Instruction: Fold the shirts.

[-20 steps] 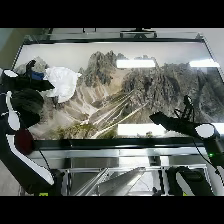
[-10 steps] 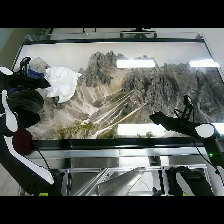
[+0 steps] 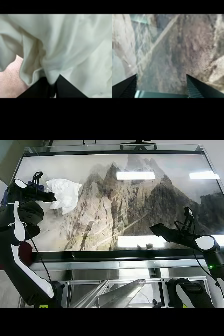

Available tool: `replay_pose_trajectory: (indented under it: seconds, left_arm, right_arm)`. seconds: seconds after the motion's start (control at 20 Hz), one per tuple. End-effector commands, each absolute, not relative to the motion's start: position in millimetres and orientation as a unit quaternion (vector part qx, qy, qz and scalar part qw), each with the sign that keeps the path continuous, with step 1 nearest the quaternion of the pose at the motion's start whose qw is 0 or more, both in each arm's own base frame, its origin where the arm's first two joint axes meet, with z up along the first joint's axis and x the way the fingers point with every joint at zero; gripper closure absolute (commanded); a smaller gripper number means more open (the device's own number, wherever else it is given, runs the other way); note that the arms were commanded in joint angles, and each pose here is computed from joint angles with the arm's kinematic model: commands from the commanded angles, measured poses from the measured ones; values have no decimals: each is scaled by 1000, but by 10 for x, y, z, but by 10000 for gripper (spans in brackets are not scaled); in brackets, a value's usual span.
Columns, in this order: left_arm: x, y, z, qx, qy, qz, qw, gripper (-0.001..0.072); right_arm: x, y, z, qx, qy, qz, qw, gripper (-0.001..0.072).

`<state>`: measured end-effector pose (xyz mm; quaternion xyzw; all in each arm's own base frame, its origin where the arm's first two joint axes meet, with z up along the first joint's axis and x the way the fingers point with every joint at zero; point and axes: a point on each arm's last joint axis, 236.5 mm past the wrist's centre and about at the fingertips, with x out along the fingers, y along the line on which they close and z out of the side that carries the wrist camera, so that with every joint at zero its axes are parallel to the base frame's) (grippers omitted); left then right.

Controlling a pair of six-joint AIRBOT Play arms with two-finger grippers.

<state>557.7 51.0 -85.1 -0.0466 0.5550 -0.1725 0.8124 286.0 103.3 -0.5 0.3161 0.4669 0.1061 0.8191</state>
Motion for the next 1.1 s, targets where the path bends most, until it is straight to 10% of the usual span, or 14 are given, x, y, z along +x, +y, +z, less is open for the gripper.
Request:
replay_pose_trajectory:
  seconds: [0.0, 0.2, 0.3, 0.65, 0.85, 0.9, 0.95, 1.0, 1.05]
  left_arm:
    - [5572, 148, -566, -54, 543, -206, 812, 690]
    - [5571, -859, 621, -124, 434, -333, 828, 691]
    - [5333, -1495, 1368, -152, 374, -420, 813, 690]
    - [4247, -3042, 2303, -140, 351, -563, 735, 690]
    - [4002, -3455, 1895, -102, 406, -572, 705, 667]
    - [3973, -3480, 1706, -80, 425, -568, 701, 314]
    - [4014, -3453, 1513, -56, 442, -551, 706, -6]
    - [4077, -3384, 1366, -34, 452, -534, 714, -10]
    - [4165, -3253, 1222, -9, 463, -510, 725, -10]
  right_arm:
    - [2842, 1046, -12, 316, 471, 108, 816, 248]
    - [2807, 1073, -20, 317, 478, 112, 811, 398]
    - [2812, 1070, -15, 310, 476, 116, 815, 600]
    - [3028, 1052, 383, 251, 429, 154, 854, 589]
    - [3099, 1055, 558, 247, 413, 160, 862, 379]
    - [3098, 1055, 556, 247, 413, 160, 862, 373]
    - [3097, 1050, 551, 245, 414, 160, 862, 175]
    - [3098, 1049, 551, 245, 414, 160, 862, 3]
    - [3099, 1048, 552, 245, 413, 159, 862, 2]
